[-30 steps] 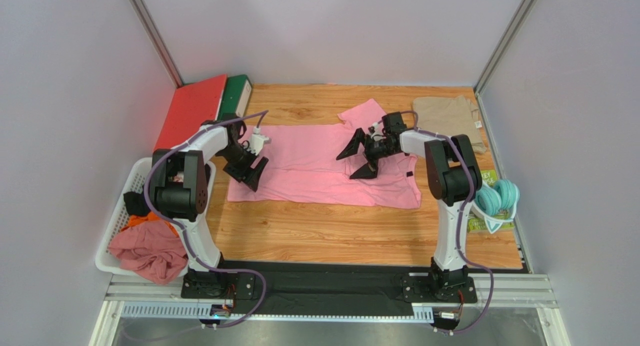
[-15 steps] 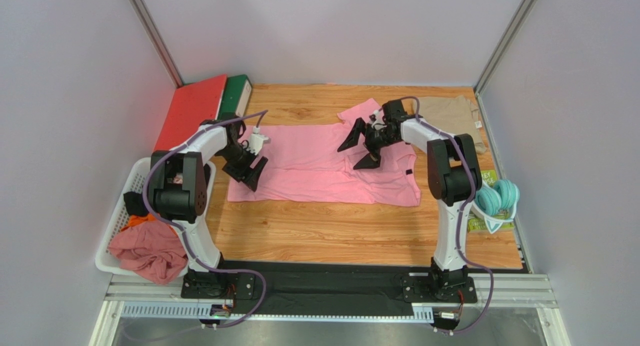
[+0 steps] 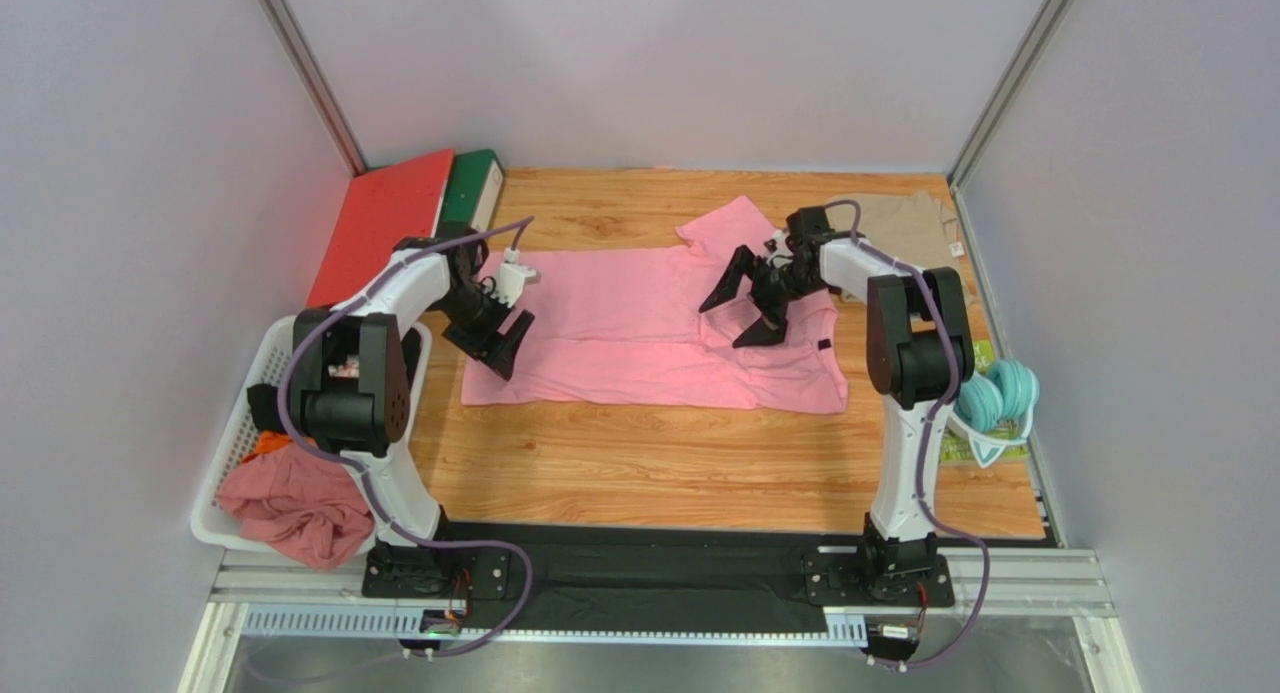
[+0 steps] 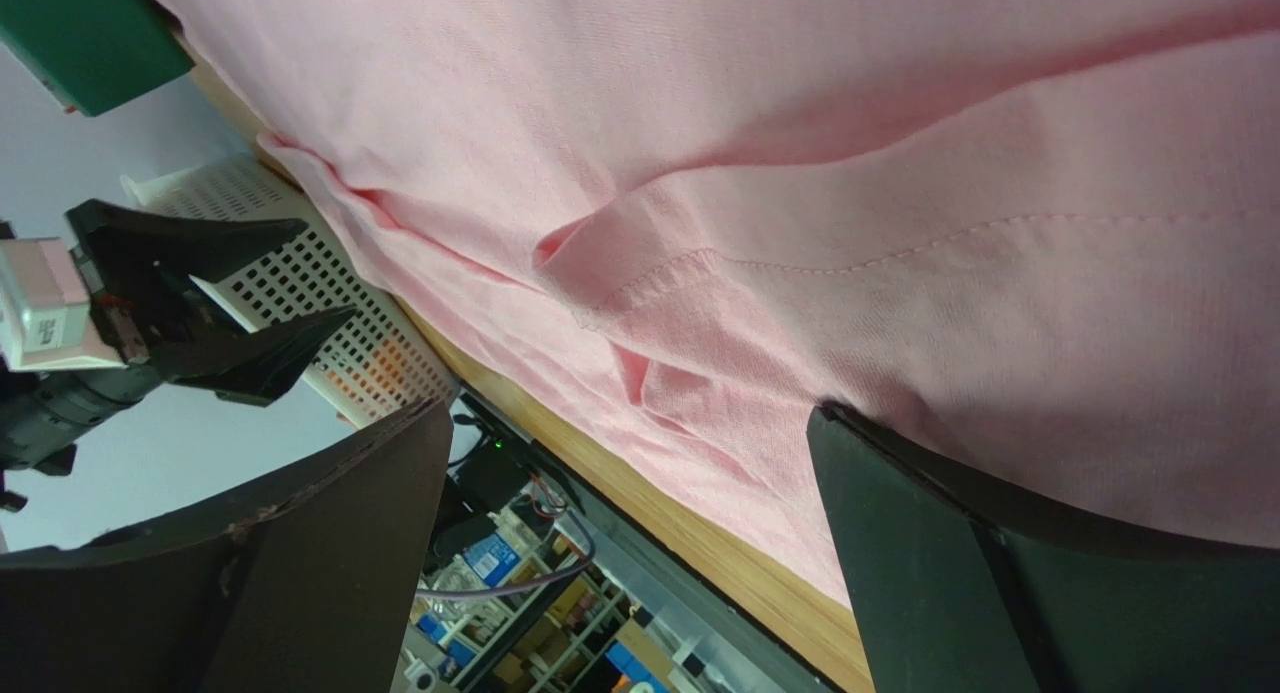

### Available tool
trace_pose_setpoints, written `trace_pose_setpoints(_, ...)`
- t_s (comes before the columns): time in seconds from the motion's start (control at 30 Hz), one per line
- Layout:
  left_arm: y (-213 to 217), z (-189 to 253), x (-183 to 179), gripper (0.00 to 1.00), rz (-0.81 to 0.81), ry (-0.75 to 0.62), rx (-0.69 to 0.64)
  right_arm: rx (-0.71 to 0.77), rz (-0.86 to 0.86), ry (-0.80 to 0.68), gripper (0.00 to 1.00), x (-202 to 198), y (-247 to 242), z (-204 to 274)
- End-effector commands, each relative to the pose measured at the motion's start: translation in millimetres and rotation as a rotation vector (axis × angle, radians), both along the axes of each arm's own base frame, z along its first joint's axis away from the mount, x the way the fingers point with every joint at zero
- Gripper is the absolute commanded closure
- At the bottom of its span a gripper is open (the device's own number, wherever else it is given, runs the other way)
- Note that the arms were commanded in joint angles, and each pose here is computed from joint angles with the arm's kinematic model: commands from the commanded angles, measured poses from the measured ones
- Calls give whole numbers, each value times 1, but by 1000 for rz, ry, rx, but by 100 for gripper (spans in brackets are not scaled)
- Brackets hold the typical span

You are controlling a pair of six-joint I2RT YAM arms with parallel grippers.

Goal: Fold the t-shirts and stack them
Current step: Fold the flattened tshirt in 1/3 of the way, then grap the side of the flattened tshirt furthest away from the robot with both arms

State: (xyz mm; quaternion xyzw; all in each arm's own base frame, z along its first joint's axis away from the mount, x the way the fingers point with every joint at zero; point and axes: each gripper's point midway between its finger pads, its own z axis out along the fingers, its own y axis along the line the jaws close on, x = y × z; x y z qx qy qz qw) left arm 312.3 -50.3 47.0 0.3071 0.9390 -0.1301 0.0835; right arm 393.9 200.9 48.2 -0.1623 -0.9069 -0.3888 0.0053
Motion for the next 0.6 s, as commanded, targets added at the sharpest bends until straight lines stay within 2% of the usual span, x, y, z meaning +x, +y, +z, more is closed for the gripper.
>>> trace_pose_setpoints(0.0, -6, 28, -6, 17, -31, -52, -52, -200, 24, -18, 0, -1, -29, -16)
trace_pose_setpoints(0.17, -8, 46, -16, 16, -50, -89, -68, -329, -15, -193, 0, -1, -50, 71)
trace_pose_setpoints(0.27, -5, 48, -27, 16, -50, -93, -56, -403, -62, -270, 0, -20, -65, 105)
trace_pose_setpoints(0.4, -4, 45, -44, 15, -44, -86, -50, -492, -58, -226, 0, -76, -83, 88)
trace_pose_setpoints(0.57, -13, 39, -42, 14, -14, -70, -76, -534, -50, -148, 0, -101, -92, 48)
